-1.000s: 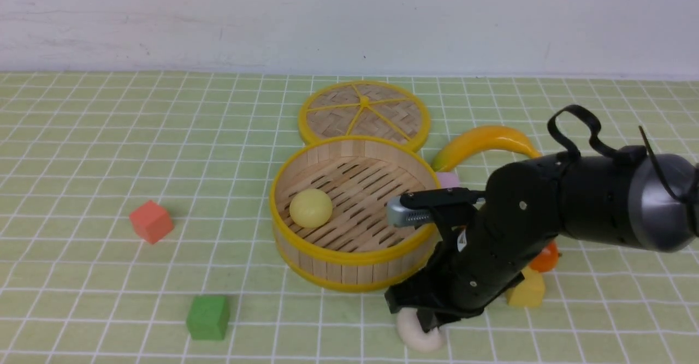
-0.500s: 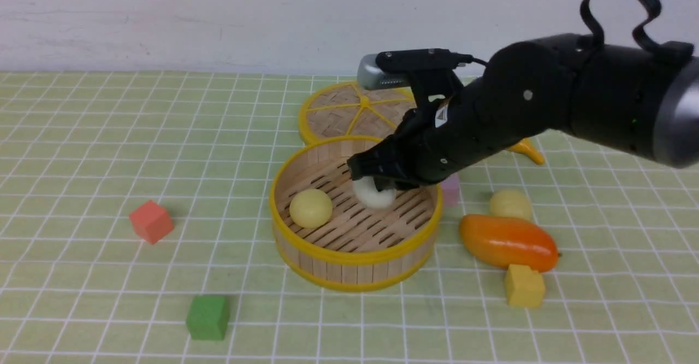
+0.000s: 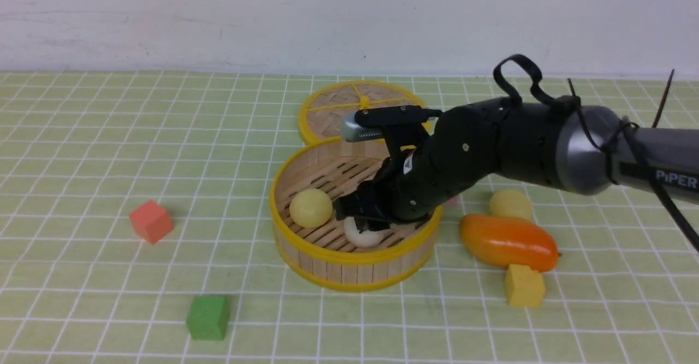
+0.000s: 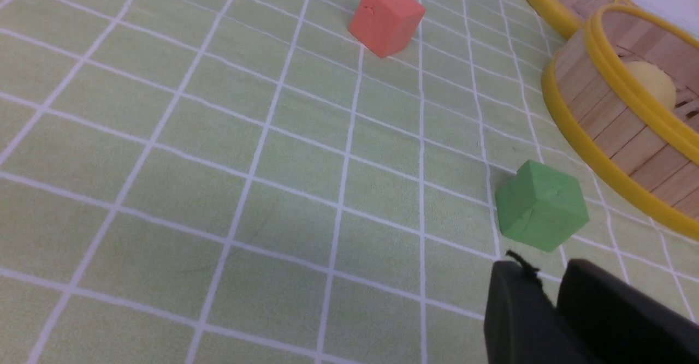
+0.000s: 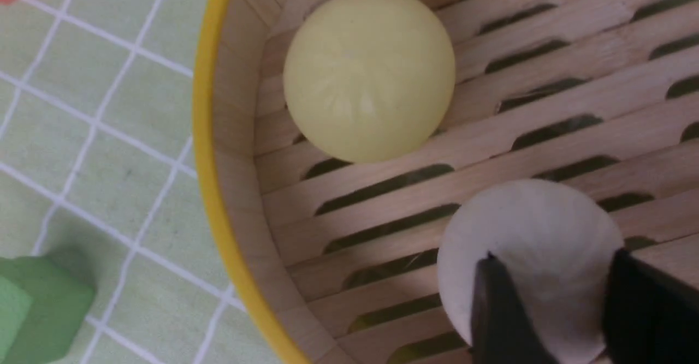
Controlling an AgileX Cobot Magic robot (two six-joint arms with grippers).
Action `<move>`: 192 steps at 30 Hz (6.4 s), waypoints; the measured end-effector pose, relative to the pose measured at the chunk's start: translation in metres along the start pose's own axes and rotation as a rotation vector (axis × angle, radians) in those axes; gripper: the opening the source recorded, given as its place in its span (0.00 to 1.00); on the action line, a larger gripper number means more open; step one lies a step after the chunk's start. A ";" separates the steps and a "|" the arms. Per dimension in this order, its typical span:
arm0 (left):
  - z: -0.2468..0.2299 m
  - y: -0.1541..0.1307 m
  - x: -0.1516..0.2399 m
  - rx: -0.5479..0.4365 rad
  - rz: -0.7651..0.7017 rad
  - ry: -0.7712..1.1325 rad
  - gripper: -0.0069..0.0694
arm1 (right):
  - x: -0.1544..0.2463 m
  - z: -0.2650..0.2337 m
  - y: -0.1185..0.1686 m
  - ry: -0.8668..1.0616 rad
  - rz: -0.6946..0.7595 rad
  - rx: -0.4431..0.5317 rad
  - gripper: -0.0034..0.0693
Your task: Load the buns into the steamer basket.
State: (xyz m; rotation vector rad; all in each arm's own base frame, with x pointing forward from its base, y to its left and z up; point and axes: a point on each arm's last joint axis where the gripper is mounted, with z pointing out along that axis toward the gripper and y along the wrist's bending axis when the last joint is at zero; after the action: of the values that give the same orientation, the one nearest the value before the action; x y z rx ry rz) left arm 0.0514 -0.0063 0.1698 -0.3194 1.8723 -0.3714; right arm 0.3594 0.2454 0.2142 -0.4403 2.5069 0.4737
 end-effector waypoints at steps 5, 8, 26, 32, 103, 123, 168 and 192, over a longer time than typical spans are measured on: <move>0.000 0.000 0.000 0.000 0.000 0.000 0.25 | -0.009 -0.023 -0.003 -0.038 -0.009 0.007 0.66; 0.000 0.000 0.000 0.000 0.000 0.000 0.25 | -0.023 -0.055 -0.027 -0.088 0.013 0.051 0.72; 0.000 0.000 0.000 0.000 0.000 0.000 0.28 | -0.017 -0.057 -0.172 -0.015 0.243 0.287 0.59; 0.000 0.000 0.000 0.000 0.000 0.000 0.28 | -0.002 -0.022 -0.183 0.055 0.275 0.282 0.55; 0.000 0.000 0.000 0.000 0.000 0.000 0.35 | 0.086 -0.299 -0.063 -0.301 -0.085 0.336 0.02; 0.000 0.000 0.000 0.000 0.000 0.000 0.37 | 0.252 -0.268 -0.078 -0.610 0.072 0.303 0.02; 0.000 0.000 0.000 -0.001 0.001 0.000 0.40 | 0.323 -0.213 -0.112 -0.705 0.197 0.585 0.05; 0.000 0.000 0.000 -0.001 0.001 0.000 0.40 | 0.322 -0.213 -0.113 -0.706 0.197 0.586 0.08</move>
State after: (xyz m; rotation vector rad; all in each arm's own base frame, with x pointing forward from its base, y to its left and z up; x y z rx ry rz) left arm 0.0514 -0.0063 0.1695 -0.3190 1.8728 -0.3705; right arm 0.0513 -0.0104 0.1731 0.1854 1.8699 -0.0563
